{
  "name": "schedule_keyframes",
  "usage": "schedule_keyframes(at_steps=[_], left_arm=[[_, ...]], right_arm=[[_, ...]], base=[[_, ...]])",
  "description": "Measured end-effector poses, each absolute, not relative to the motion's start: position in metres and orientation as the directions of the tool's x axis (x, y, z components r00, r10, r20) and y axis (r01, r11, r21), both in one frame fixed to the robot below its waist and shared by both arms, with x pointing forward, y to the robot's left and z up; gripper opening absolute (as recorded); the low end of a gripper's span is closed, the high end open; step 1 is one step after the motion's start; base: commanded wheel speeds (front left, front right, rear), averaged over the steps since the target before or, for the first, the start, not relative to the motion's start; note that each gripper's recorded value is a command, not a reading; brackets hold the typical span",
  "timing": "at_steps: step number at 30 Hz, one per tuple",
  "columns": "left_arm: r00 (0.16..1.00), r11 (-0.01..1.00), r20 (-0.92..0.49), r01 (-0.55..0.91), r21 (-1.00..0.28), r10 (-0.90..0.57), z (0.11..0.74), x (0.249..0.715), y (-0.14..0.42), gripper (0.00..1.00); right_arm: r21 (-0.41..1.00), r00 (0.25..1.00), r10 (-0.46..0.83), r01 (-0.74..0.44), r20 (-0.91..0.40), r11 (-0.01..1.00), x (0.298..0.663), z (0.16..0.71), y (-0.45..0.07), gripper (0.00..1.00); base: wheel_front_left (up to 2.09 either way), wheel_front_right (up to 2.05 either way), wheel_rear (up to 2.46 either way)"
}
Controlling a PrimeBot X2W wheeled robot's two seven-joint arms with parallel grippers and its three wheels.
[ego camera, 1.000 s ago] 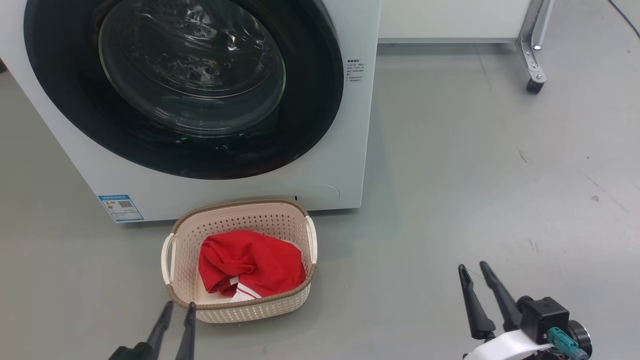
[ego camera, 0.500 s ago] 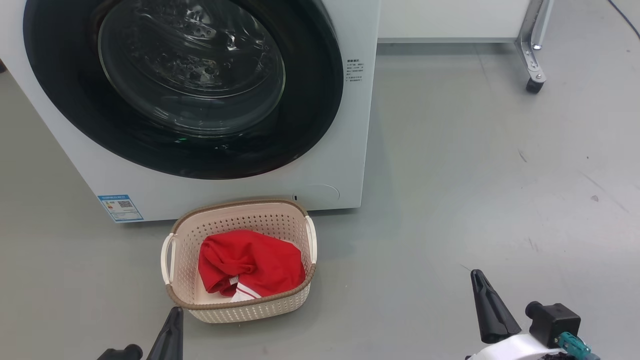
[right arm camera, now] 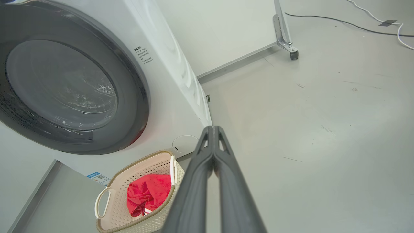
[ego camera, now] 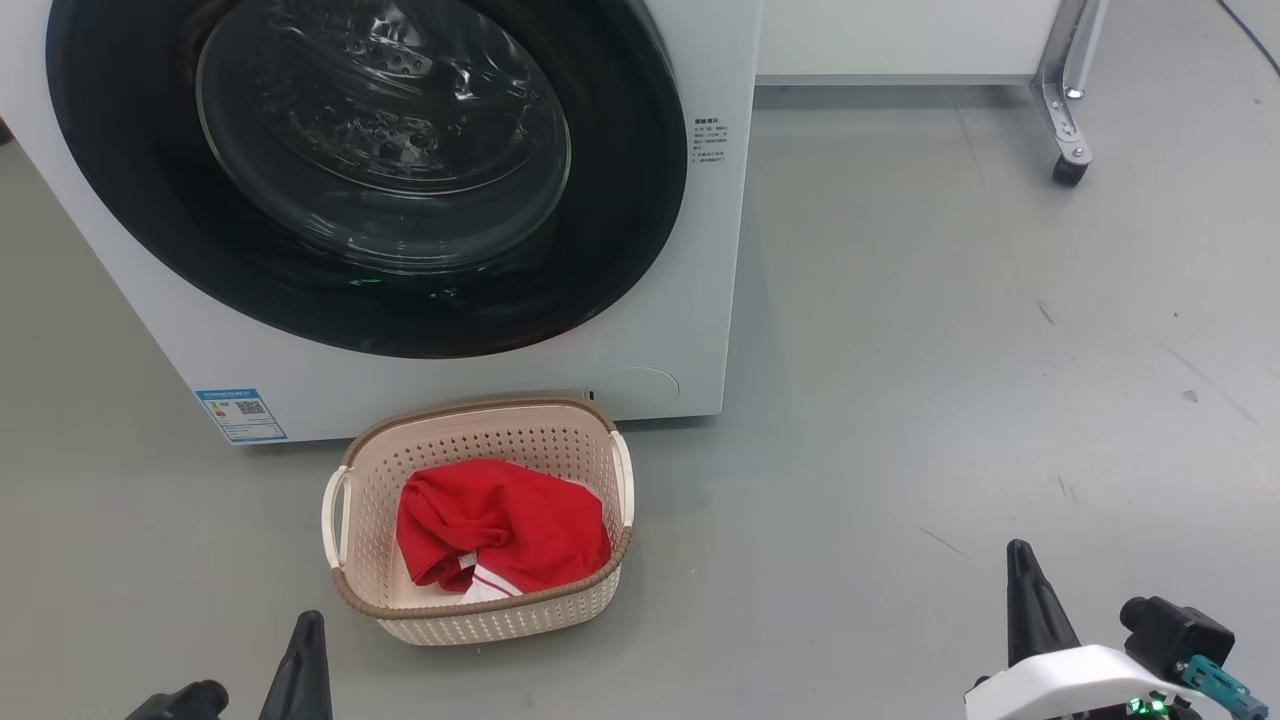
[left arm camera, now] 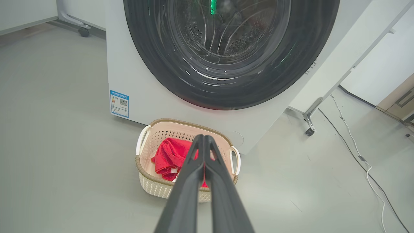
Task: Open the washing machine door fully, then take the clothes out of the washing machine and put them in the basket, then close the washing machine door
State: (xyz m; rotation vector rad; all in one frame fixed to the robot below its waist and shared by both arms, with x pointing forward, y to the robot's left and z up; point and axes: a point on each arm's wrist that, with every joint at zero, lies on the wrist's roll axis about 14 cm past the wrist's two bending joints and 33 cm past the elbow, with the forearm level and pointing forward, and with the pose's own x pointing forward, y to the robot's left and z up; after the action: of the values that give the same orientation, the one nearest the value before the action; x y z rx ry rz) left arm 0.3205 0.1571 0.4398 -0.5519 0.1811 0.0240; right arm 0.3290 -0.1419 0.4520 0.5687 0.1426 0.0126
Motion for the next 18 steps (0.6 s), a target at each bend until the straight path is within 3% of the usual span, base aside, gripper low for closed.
schedule_keyframes(at_steps=[18], left_arm=[[0.979,0.698,-0.203,-0.137,-0.703,-0.012,0.44,0.331,0.166,0.0]], right_arm=[[0.711,0.986,0.012,0.111,-0.166,0.694,0.337,0.451,-0.161,0.0]], base=[[0.0,0.0,0.0]])
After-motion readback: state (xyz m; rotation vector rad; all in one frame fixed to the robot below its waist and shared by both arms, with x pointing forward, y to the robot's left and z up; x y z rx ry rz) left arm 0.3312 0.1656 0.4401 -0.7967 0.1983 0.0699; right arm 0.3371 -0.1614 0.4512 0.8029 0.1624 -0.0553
